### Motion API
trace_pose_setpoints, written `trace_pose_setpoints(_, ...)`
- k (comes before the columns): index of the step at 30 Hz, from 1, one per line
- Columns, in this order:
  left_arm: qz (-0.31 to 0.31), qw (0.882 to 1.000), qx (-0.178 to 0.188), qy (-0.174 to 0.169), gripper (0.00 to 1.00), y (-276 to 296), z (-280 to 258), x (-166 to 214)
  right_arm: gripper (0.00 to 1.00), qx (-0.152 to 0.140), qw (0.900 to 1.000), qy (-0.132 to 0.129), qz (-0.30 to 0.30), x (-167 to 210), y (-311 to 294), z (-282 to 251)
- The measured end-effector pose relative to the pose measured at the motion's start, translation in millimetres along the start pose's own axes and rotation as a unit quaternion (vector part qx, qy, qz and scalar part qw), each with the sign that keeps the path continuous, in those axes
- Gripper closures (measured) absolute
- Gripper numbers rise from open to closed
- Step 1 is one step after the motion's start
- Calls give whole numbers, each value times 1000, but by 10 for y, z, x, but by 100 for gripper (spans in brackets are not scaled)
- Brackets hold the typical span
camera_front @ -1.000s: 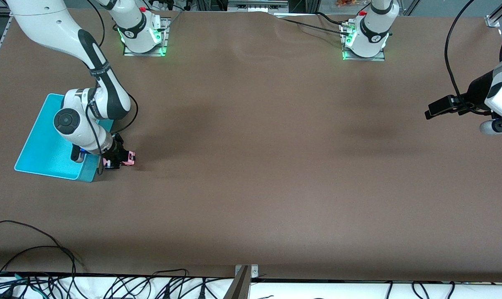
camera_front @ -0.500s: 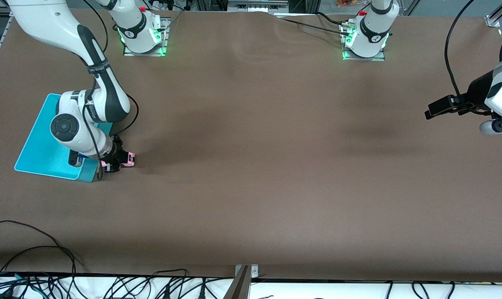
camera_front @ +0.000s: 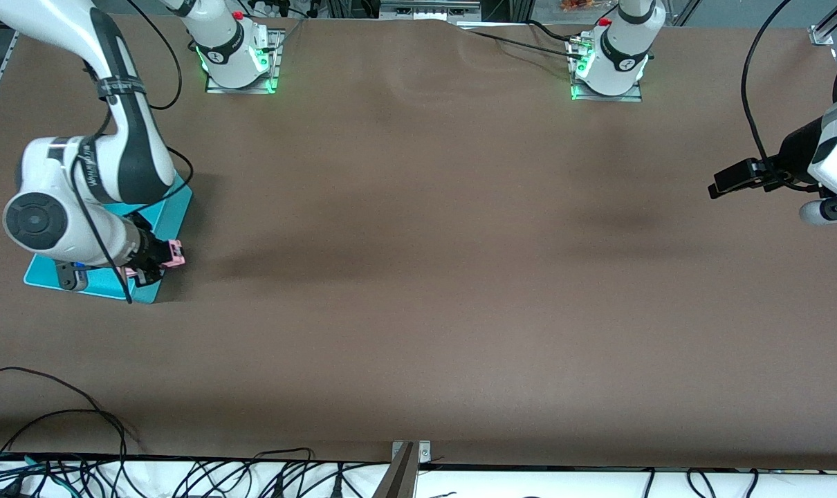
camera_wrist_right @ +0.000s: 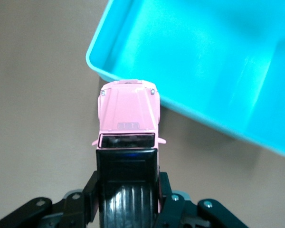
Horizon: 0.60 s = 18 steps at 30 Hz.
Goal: Wind and store pink jeep toy
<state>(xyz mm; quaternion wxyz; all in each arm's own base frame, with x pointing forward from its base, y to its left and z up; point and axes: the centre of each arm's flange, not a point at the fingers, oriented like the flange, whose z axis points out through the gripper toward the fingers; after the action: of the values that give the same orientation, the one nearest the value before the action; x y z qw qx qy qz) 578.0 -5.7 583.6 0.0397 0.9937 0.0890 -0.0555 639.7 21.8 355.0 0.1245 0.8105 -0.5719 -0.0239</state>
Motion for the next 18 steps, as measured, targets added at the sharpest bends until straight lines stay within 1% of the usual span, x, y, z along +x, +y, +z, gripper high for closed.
trace_pose_setpoints(2, 0, 1000, 0, 0, 0, 0, 0, 0, 49, -12, 999, -3, -34, 84, 49, -50)
trace_pose_setpoints(5, 0, 1000, 0, 0, 0, 1, 1, -1, 49, -22, 996, -11, -89, 225, 128, -105)
trace_pose_setpoints(6, 0, 1000, 0, -1, 0, 1, 1, -2, 49, -26, 994, -13, -105, 278, 159, -114)
trace_pose_setpoints(7, 0, 1000, 0, -1, 0, 1, 2, -2, 49, -34, 989, -20, -140, 457, 268, -122)
trace_pose_setpoints(13, 0, 1000, 0, -1, 0, 2, 2, -3, 49, -41, 983, -26, -178, 626, 363, -92)
trace_pose_setpoints(18, 0, 1000, 0, -1, 0, 3, 3, -3, 49, -51, 972, -39, -228, 935, 545, 59)
